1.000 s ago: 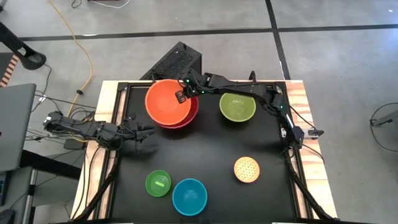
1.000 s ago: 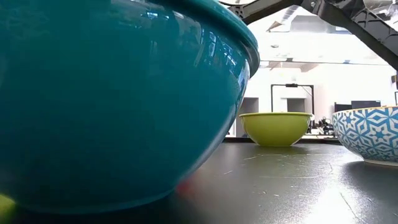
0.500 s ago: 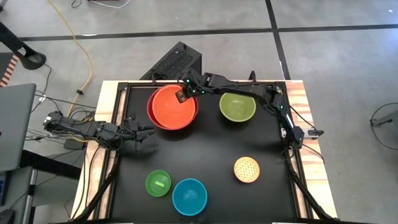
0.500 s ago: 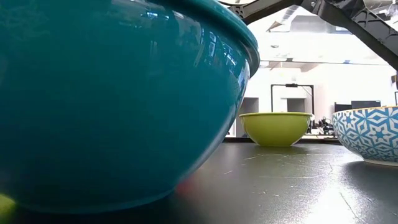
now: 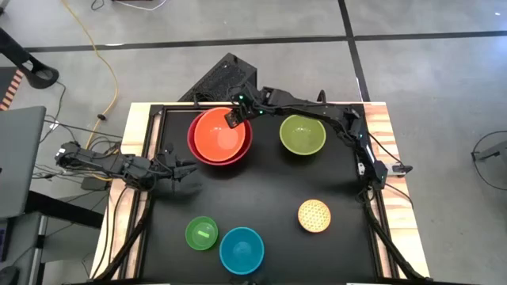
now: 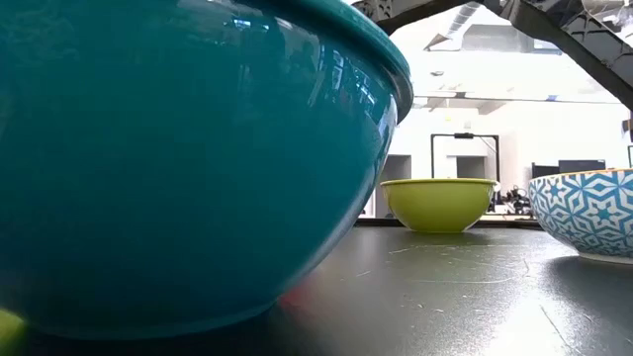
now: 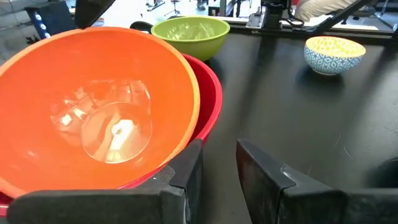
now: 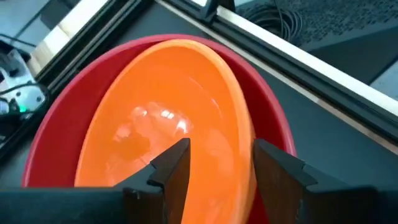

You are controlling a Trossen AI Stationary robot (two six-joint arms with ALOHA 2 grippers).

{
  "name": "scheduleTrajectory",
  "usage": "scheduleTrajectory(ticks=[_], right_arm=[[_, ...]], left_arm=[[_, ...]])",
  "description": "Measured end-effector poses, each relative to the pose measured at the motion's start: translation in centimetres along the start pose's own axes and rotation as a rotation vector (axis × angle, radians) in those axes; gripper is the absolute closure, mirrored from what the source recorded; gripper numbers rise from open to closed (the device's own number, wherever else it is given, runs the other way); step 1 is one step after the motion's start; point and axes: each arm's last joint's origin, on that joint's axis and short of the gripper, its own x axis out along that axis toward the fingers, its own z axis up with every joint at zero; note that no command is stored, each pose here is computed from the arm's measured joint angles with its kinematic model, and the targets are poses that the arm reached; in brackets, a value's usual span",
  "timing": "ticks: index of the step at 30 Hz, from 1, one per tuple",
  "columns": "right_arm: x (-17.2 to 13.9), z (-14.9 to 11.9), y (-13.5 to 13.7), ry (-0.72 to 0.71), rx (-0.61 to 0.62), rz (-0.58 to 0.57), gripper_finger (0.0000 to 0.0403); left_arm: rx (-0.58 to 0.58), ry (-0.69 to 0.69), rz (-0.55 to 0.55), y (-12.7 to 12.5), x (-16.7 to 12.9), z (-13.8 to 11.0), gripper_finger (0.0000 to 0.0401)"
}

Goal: Nest bowls inside each other
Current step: Stack the orange bowl on top of the red bowl, then stack the light green bowl on top of the orange bowl

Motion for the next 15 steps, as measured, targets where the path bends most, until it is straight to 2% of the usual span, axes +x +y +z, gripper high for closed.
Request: scheduleTrajectory(ticks=[7, 15], right_arm=[[-2.7, 0.4, 0.2, 0.148, -0.048, -0.004, 0.0212], [-5.0, -1.7, 0.9, 0.369, -0.113, -0.127, 0.0223]], left_arm=[[0.0, 0.0, 0.0, 0.0, 0.0, 0.0, 0.0314], [0.002, 0.004, 0.001, 0.0, 0.0, 0.0, 0.0314]])
